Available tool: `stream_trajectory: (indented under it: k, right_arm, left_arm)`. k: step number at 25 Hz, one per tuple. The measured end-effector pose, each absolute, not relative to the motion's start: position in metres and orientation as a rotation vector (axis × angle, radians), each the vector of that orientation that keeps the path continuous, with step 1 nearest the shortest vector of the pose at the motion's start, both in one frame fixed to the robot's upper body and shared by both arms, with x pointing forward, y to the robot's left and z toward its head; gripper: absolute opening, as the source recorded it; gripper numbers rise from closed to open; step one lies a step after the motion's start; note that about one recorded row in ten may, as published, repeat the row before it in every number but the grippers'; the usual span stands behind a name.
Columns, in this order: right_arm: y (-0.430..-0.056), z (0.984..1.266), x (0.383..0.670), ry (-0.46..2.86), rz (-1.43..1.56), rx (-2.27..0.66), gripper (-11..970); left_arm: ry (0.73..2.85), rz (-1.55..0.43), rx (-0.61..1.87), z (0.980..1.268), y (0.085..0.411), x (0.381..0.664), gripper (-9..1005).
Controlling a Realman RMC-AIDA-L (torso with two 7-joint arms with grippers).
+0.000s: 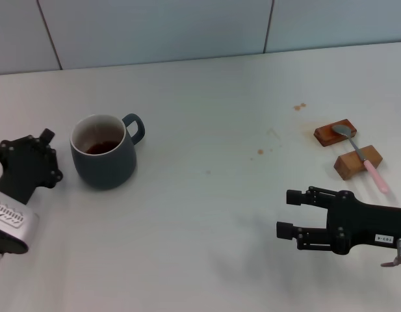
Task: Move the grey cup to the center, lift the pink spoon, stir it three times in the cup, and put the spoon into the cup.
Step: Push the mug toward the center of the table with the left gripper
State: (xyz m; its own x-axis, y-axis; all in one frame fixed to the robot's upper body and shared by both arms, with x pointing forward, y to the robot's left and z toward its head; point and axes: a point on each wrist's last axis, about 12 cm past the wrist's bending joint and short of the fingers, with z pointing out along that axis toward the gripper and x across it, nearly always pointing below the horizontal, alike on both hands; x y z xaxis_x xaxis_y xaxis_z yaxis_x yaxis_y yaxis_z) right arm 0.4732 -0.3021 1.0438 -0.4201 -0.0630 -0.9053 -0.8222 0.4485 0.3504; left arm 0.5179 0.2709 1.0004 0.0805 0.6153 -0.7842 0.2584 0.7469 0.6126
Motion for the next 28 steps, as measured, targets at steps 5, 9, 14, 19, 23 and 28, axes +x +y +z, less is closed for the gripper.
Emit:
stream_trajectory:
  k: [5,9,14,19,23,28]
  right_arm:
    - [-0.301,1.044,0.474,1.799,1.065,-0.756,828]
    - [-0.301,1.044,0.474,1.795,1.071,-0.757,826]
    - [-0.300,1.045,0.474,1.792,1.080,-0.757,824]
    - [-0.297,1.045,0.475,1.787,1.094,-0.758,821]
    - [-0.296,1.045,0.475,1.786,1.097,-0.757,819]
    - [-0.295,1.044,0.475,1.781,1.107,-0.744,817]
  left_arm:
    - [1.476,0.283,0.868,0.999,0.253,0.522,72]
    - [1.432,0.233,0.956,0.998,0.240,0.518,30]
    - [1.354,0.170,1.041,0.999,0.218,0.513,-2]
    - [1.309,0.123,1.087,1.002,0.199,0.512,-2]
    - [1.269,0.066,1.125,1.004,0.184,0.510,-1]
    - [1.264,0.000,1.158,1.005,0.166,0.508,-1]
